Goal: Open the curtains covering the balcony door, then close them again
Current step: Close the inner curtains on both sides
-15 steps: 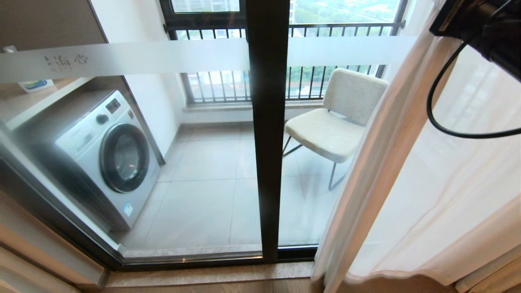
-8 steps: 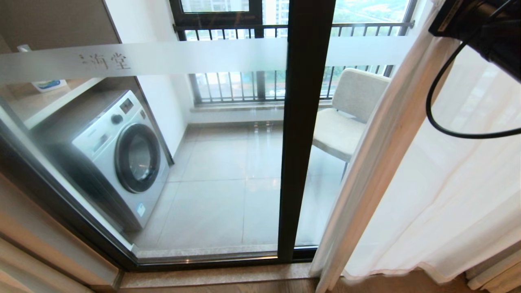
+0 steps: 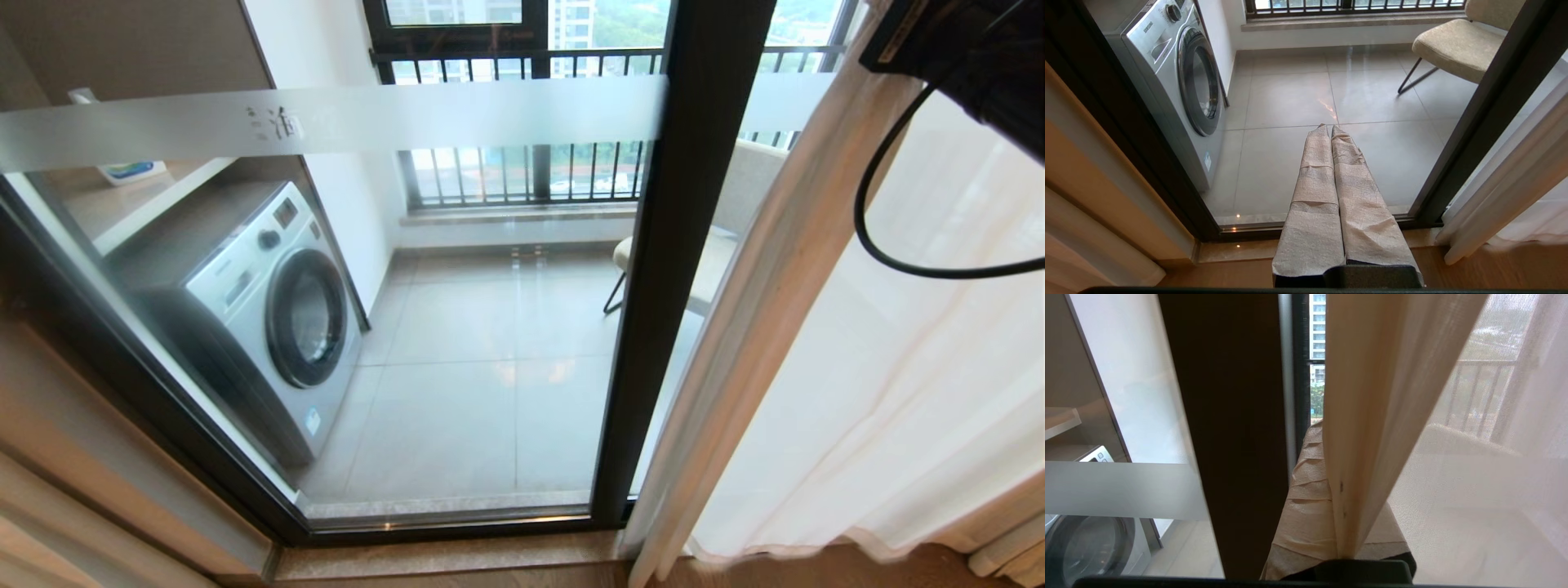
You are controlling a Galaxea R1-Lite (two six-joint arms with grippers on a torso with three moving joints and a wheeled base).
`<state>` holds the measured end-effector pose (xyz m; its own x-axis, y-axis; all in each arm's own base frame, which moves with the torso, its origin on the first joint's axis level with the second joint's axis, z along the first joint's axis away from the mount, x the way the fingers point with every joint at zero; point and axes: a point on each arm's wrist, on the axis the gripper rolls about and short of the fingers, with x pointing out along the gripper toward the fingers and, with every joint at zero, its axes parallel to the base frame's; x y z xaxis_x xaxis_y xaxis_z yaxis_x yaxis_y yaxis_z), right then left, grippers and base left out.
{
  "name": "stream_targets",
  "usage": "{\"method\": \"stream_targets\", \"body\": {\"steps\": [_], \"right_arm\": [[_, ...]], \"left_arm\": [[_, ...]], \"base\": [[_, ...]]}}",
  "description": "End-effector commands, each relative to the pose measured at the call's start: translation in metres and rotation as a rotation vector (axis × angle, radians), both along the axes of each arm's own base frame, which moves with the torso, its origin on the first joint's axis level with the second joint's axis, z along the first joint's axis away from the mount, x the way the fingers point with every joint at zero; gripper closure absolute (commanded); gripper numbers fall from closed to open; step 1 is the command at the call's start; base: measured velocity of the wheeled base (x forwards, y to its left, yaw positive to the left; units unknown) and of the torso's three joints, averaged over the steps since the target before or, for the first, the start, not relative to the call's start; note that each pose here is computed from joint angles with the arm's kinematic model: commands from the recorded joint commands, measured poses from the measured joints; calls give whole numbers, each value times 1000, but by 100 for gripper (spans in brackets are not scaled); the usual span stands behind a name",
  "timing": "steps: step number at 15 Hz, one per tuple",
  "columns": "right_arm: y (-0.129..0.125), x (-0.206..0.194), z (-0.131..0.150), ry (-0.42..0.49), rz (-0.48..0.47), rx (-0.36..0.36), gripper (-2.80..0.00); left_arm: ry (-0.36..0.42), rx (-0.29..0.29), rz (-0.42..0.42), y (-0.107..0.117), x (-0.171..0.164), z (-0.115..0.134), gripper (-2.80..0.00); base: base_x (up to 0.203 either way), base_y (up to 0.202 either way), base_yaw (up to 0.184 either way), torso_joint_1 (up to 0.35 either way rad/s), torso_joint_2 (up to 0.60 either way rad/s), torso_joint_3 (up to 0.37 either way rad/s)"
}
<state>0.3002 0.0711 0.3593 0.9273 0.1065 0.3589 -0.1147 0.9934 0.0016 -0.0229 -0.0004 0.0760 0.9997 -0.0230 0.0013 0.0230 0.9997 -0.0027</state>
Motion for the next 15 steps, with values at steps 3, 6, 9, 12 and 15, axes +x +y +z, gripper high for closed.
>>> {"method": "stream_targets", "body": {"steps": [3,6,9,12,15], "right_arm": [[1,-2,2,-7,-3,3,0],[1,-2,2,-8,-3,3,0],[0,-3,3,-10,-3,3,0],[0,-3,3,-11,-3,4,0],[0,-6,5,-14,-3,4,0]], "left_arm": [[0,0,0,0,0,0,0],[0,0,0,0,0,0,0],[0,0,0,0,0,0,0],[-2,0,0,0,0,0,0],[-2,0,0,0,0,0,0]], "base": [[0,187,2,2,1,4],[0,191,1,1,2,1],[0,158,0,4,1,3],[0,21,0,1,0,1],[0,0,0,0,0,0]]}}
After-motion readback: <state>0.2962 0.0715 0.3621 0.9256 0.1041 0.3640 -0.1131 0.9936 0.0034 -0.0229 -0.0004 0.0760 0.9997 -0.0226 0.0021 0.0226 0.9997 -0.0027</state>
